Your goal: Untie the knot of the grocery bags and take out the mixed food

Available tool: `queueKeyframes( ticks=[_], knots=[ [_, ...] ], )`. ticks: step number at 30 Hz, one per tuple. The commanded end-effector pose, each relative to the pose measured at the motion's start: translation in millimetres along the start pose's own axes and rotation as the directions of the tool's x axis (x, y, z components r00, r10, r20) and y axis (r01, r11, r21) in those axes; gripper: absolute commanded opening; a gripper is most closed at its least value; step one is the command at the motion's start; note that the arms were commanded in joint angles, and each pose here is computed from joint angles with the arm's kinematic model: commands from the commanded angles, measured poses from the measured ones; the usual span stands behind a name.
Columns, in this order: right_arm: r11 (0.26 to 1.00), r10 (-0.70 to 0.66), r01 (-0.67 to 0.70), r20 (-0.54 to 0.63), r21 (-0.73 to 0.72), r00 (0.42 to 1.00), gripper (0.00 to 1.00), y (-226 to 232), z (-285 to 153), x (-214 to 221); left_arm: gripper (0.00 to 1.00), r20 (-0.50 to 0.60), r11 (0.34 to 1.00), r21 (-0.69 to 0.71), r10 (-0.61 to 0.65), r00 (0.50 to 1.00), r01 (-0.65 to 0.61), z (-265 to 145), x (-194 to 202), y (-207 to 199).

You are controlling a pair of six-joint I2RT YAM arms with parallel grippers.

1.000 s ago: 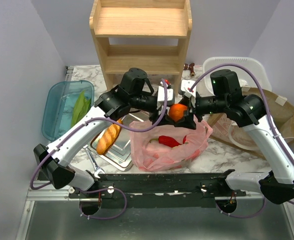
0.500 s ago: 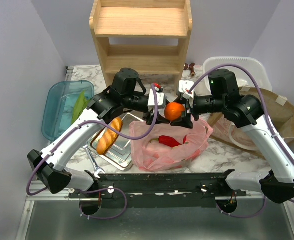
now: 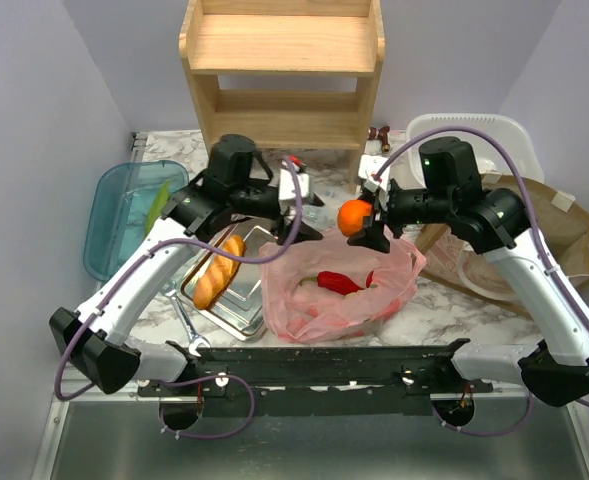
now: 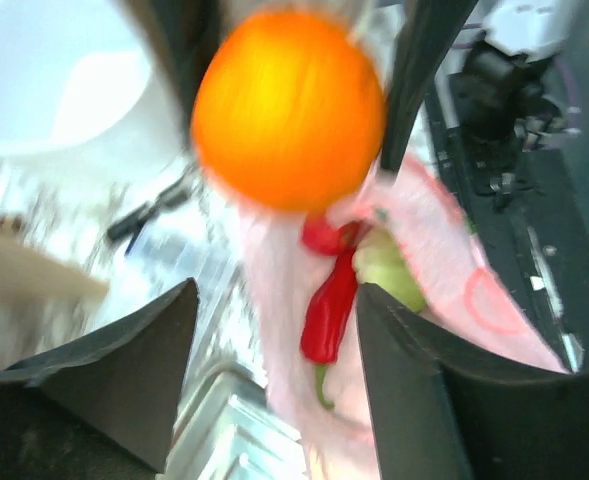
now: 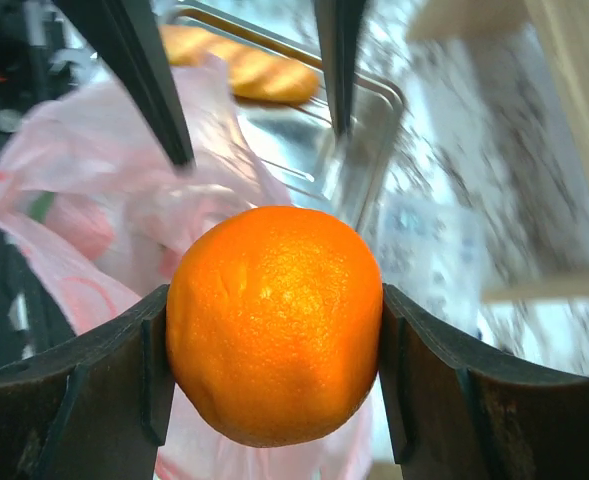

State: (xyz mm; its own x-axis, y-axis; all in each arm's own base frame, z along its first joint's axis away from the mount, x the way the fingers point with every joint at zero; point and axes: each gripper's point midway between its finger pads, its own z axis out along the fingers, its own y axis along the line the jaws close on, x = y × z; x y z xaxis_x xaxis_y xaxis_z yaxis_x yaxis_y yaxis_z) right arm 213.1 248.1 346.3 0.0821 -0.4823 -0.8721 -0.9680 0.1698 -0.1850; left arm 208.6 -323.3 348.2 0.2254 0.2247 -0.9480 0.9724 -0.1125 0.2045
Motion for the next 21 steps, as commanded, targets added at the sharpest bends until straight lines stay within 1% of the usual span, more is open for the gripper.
queueKeyframes(
  ticks=[1,4,5,7,10,13,14,15,18,21],
  knots=[
    [0.968,0.085,-0.059,-0.098,0.244,0.991,0.35,-28,-30,22,0.69,-0.015,0.964,-0.205,-0.177,0.984,0.17,-50,24,18],
    [0.951,0.111,-0.079,-0.093,0.3,0.989,0.33,-37,-33,23,0.71,-0.02,0.937,-0.308,-0.177,0.984,0.163,-61,34,24],
    [0.946,0.115,-0.081,-0.09,0.315,0.989,0.32,-40,-33,22,0.72,-0.021,0.932,-0.323,-0.18,0.983,0.164,-62,37,24],
    [0.917,0.114,-0.074,-0.08,0.393,0.99,0.31,-57,-36,19,0.74,-0.024,0.927,-0.337,-0.182,0.983,0.163,-65,41,22],
    [0.834,0.151,-0.084,-0.08,0.545,0.985,0.31,-106,-50,22,0.74,-0.035,0.927,-0.33,-0.203,0.979,0.181,-63,45,19],
    [0.757,0.274,-0.182,-0.052,0.627,0.96,0.33,-161,-71,39,0.75,-0.05,0.931,-0.322,-0.2,0.978,0.174,-62,47,18],
    [0.719,0.312,-0.213,-0.033,0.662,0.95,0.33,-181,-84,45,0.76,-0.064,0.935,-0.315,-0.191,0.979,0.162,-61,47,17],
    [0.684,0.354,-0.228,-0.042,0.693,0.934,0.34,-199,-91,59,0.76,-0.086,0.941,-0.306,-0.176,0.981,0.142,-60,49,15],
    [0.61,0.399,-0.197,-0.083,0.768,0.913,0.35,-243,-108,87,0.76,-0.14,0.962,-0.261,-0.116,0.983,0.076,-55,52,7],
    [0.533,0.439,-0.174,-0.094,0.828,0.894,0.36,-280,-120,111,0.76,-0.203,0.986,-0.167,-0.05,0.978,0.016,-43,60,-11]
  ],
)
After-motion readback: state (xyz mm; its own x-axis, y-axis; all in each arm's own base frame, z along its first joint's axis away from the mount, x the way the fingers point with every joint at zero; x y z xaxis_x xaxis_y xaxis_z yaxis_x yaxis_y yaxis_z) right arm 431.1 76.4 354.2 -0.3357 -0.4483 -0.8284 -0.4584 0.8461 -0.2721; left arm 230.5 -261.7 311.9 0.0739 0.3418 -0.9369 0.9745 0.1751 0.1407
